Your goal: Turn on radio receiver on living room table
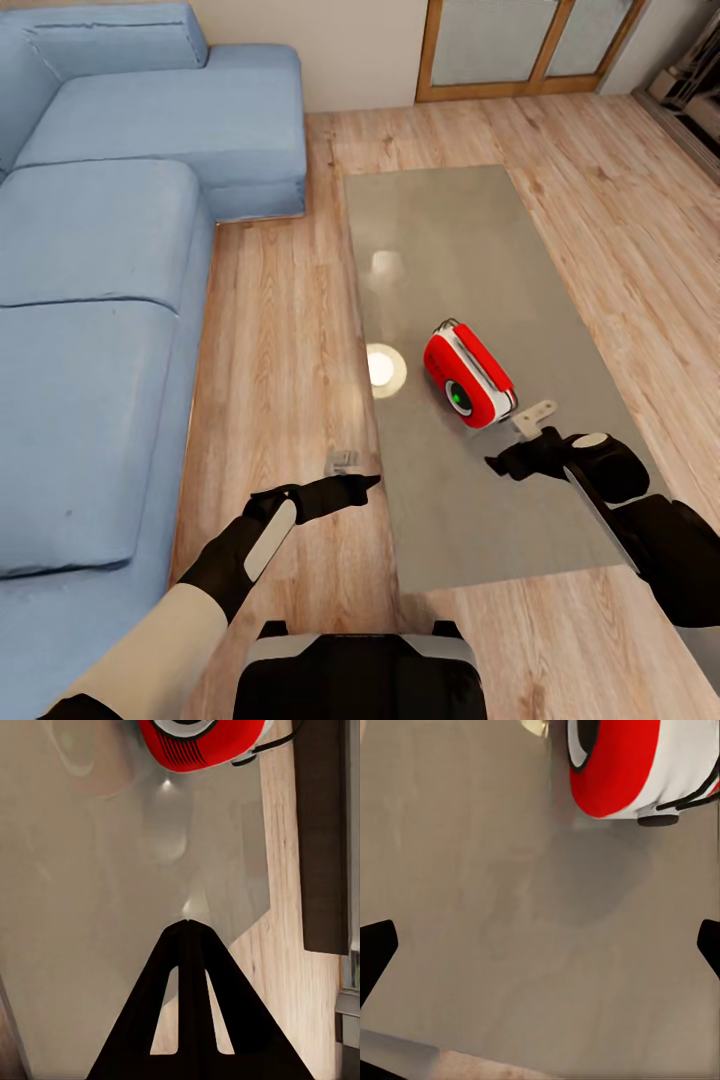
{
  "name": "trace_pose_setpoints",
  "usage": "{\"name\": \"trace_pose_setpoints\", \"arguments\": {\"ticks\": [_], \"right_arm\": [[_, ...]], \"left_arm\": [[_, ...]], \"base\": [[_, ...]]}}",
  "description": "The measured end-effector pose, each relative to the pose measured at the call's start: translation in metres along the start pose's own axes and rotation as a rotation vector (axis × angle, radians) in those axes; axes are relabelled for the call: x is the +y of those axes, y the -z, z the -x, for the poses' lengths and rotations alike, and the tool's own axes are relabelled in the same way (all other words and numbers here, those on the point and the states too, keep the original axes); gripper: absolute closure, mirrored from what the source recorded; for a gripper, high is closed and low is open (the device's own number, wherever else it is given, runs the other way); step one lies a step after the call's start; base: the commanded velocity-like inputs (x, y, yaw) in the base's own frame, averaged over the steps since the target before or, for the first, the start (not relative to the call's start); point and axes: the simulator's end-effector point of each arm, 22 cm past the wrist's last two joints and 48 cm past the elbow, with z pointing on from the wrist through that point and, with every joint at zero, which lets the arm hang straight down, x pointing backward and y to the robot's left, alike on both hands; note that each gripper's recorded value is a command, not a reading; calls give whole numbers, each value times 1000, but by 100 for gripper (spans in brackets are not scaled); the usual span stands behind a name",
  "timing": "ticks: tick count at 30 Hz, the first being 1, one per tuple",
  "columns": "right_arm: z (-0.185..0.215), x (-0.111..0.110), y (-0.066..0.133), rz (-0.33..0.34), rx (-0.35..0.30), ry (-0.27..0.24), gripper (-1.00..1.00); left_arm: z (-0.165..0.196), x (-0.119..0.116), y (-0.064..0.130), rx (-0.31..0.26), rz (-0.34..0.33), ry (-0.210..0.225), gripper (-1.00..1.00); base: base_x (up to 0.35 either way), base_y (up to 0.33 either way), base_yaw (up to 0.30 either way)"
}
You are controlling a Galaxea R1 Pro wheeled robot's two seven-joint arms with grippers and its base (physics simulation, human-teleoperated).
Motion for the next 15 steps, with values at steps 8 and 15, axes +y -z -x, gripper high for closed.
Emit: {"name": "trace_pose_setpoints", "arguments": {"ticks": [8,15], "right_arm": [[5,-3,6,-7,-12,-3,-100],[9,-5,11,-13,-22,-3,-100]], "left_arm": [[7,-3,4,-8,-1,-15,100],[11,-7,7,-15,-2,-24,100]], "base": [[0,0,0],[0,0,0]]}}
